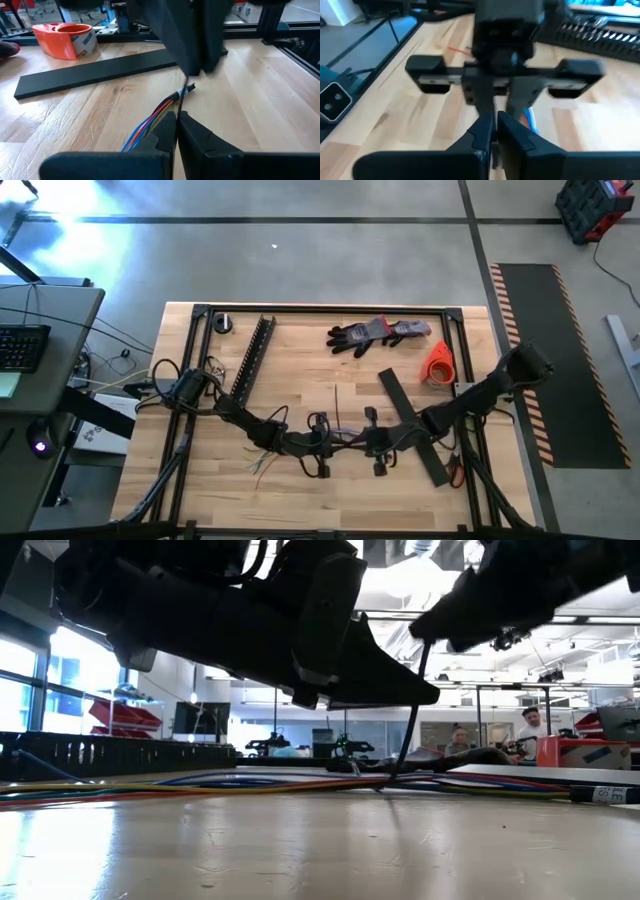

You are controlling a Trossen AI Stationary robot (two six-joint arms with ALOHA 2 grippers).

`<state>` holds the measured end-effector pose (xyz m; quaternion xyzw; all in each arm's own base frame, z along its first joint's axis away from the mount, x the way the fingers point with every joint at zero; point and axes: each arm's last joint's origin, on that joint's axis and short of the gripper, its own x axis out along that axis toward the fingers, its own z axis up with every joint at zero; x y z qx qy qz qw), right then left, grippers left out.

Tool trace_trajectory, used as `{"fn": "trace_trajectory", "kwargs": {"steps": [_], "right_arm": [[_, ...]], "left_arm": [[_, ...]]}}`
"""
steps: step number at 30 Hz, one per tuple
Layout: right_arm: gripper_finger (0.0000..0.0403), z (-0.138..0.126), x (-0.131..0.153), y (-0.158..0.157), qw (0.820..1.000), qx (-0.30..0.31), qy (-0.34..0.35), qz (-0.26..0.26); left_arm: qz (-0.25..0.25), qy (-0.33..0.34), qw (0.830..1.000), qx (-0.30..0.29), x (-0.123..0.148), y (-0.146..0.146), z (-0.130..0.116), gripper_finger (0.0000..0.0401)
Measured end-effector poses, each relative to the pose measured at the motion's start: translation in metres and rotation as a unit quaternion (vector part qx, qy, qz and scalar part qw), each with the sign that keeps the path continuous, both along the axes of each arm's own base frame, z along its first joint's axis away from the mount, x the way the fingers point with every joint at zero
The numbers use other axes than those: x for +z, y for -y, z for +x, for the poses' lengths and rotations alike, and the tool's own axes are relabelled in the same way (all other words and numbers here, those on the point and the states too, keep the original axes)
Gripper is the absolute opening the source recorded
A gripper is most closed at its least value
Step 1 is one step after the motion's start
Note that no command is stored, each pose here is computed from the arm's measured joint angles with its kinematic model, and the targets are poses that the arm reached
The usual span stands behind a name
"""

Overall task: Ziptie cables
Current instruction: Wrap the cables wires with the black zip tie

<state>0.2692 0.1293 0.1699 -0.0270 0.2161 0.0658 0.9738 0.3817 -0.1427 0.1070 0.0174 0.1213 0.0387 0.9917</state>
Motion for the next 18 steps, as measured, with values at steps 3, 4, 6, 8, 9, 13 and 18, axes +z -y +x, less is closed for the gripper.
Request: {"fn": "trace_trajectory", "kwargs": {"steps": [3, 4, 6, 8, 9, 13, 18], "right_arm": [[0.0007, 0.001, -0.004, 0.0, 1.0, -0.008, -0.003, -0.004], [0.0004, 0.002, -0.003, 0.0, 1.0, -0.01, 0.001, -0.006], [0.0002, 0.001, 0.002, 0.0, 1.0, -0.008, 0.011, -0.008], [0.0004, -0.001, 0.009, 0.001, 1.0, -0.007, 0.023, -0.005], [0.0004, -0.002, 0.012, 0.002, 1.0, -0.007, 0.028, -0.002], [0.0004, -0.002, 0.015, 0.005, 0.999, -0.021, 0.03, 0.019], [0.0012, 0.002, 0.011, 0.017, 0.997, -0.058, 0.005, 0.06]], "left_arm": [[0.0, 0.001, 1.0, 0.0, 0.0, 0.0, 0.0, 0.0], [-0.001, 0.002, 1.0, 0.0, 0.0, 0.0, 0.0, 0.0], [-0.001, 0.002, 1.0, 0.0, 0.0, 0.0, 0.0, 0.0], [-0.001, 0.002, 1.0, 0.0, 0.0, 0.0, 0.0, 0.0], [-0.001, 0.002, 1.0, 0.0, 0.0, 0.0, 0.0, 0.0], [-0.005, 0.002, 1.0, 0.001, 0.0, 0.0, 0.0, 0.0], [-0.01, -0.006, 1.0, -0.003, -0.001, 0.004, -0.002, 0.0]]}}
